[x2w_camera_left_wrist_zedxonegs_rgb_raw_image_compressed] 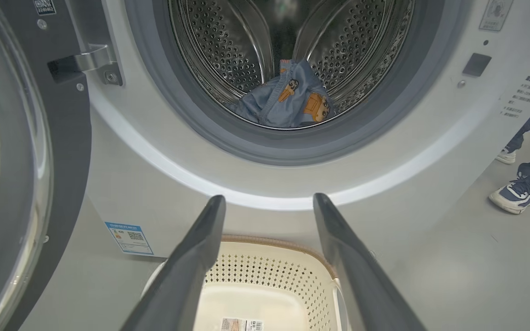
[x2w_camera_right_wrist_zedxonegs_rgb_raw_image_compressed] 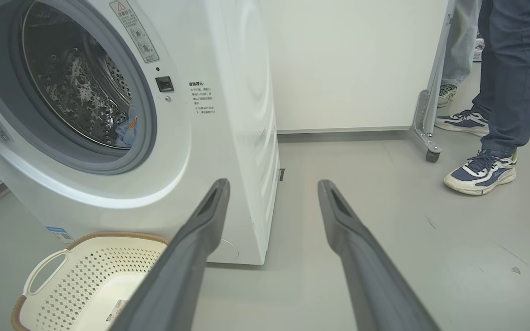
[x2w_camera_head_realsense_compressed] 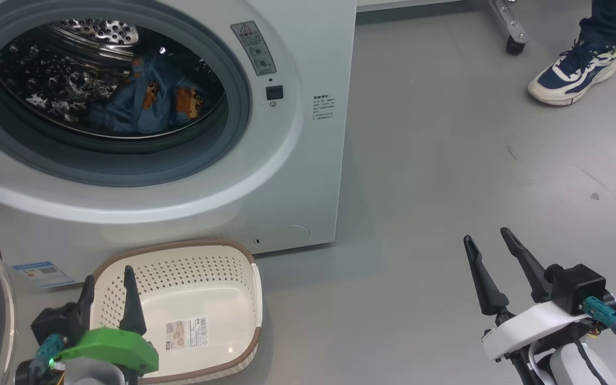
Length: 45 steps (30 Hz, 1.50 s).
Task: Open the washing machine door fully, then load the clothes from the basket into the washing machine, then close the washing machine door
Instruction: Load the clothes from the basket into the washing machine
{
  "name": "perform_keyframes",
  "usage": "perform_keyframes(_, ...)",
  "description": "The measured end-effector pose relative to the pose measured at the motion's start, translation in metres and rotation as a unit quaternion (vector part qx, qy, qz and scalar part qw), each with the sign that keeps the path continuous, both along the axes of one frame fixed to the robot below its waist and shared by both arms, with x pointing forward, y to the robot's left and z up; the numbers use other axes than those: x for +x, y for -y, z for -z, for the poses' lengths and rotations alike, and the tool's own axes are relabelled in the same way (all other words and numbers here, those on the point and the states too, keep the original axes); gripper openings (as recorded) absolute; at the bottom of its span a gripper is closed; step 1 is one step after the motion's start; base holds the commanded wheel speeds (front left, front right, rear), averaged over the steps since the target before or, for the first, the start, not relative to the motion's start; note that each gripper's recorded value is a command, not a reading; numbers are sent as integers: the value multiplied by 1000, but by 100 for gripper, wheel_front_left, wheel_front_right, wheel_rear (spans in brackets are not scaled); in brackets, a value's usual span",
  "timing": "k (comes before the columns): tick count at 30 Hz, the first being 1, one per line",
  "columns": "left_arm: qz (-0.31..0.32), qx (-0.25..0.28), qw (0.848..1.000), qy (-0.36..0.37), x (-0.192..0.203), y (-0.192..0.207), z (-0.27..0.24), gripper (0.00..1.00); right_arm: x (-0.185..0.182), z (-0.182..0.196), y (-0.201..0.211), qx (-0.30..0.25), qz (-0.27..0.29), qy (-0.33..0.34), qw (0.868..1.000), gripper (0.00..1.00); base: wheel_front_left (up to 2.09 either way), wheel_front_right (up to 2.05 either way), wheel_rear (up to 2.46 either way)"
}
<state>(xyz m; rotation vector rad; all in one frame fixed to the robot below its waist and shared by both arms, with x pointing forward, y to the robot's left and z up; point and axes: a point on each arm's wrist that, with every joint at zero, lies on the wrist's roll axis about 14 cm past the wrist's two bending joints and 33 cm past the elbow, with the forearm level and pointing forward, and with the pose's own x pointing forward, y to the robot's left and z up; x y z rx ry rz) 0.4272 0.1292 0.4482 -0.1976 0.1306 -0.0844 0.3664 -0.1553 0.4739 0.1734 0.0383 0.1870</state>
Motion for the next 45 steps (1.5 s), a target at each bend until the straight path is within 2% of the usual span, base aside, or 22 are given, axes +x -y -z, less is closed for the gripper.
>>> perform_keyframes(13, -16, -1, 1000, 7, -34, -5, -3, 100, -7, -3, -1, 0, -1, 5, 1000, 100, 0, 0, 0)
perform_keyframes(45, -41, 2, 999, 29, -58, -13, -18, 100, -14, -5, -6, -1, -10, 9, 1000, 100, -1, 1, 0)
